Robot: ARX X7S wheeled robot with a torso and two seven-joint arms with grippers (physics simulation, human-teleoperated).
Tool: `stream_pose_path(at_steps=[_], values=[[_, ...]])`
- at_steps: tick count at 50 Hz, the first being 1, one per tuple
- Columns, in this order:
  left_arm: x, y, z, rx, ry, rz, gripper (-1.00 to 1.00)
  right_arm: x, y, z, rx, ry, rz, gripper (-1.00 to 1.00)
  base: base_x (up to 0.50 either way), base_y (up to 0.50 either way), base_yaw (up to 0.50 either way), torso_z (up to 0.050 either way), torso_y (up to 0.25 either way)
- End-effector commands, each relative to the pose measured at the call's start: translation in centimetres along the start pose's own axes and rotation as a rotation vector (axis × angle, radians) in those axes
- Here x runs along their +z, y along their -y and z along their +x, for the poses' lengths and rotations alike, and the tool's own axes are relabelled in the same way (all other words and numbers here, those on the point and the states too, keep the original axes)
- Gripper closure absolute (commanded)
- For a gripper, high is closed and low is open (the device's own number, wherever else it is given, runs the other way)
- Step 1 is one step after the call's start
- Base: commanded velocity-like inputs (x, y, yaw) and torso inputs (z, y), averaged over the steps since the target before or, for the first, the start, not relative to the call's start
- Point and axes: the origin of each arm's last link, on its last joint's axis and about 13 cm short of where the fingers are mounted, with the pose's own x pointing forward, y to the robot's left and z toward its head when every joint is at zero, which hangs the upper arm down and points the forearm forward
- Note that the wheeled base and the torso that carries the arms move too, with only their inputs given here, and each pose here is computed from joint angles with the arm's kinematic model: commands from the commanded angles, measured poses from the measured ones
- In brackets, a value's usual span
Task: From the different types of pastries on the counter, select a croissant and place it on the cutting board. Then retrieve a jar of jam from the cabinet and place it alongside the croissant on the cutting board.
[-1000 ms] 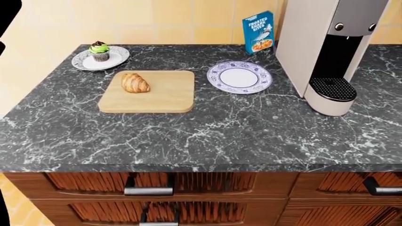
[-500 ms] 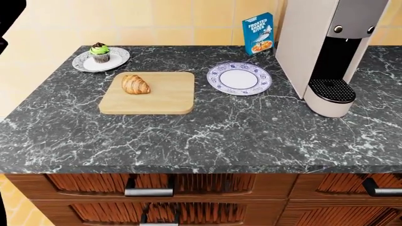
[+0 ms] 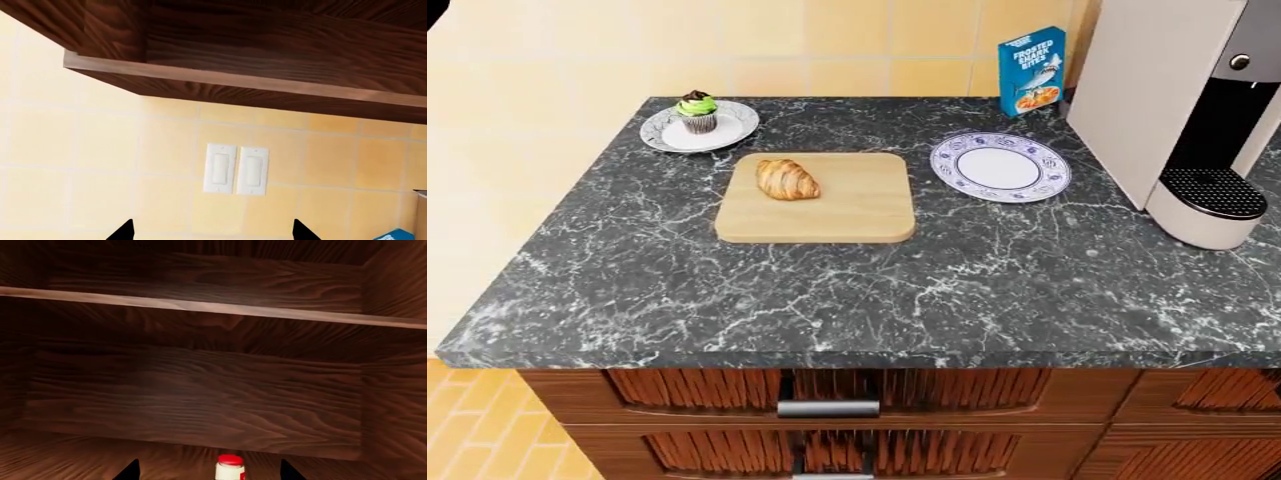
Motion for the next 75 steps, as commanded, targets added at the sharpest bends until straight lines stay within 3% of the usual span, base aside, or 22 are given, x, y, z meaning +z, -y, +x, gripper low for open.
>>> stream_pose_path(at_steps=[1,11,17,24,38,57,75], values=[[0.0,-0.6,0.2,0.026,0.002,0.013,-1.00,0.2,0.6,-0.2,-0.040,-0.005,-0.029,-1.00,0.00,0.00,0.00,0.000,0.000],[-0.5,-1.6,1.7,0.014,-0.020,0.046,-1.00,1.0,1.5,-0.8,-0.054,-0.023,-0.091,-1.00,0.00,0.00,0.00,0.000,0.000],[0.1,-3.2,2.1,0.003,-0.035,0.089,-1.00,1.7,1.9,-1.2,-0.061,-0.004,-0.104,-1.00,0.00,0.00,0.00,0.000,0.000],[3.0,-5.0,1.4,0.057,-0.059,0.157,-1.00,1.9,2.2,-1.4,-0.057,-0.003,-0.116,-1.00,0.00,0.00,0.00,0.000,0.000],[4.7,-8.1,-0.8,0.218,-0.058,0.146,-1.00,2.3,2.3,-1.6,-0.068,0.014,-0.119,-1.00,0.03,0.00,0.00,0.000,0.000],[4.8,-7.8,-0.8,0.223,-0.054,0.163,-1.00,1.1,2.2,-1.4,-0.052,-0.082,-0.050,-1.00,0.12,0.00,0.00,0.000,0.000],[5.0,-7.7,-0.6,0.220,-0.044,0.176,-1.00,1.2,2.2,-1.5,-0.052,-0.084,-0.065,-1.00,0.15,0.00,0.00,0.000,0.000]])
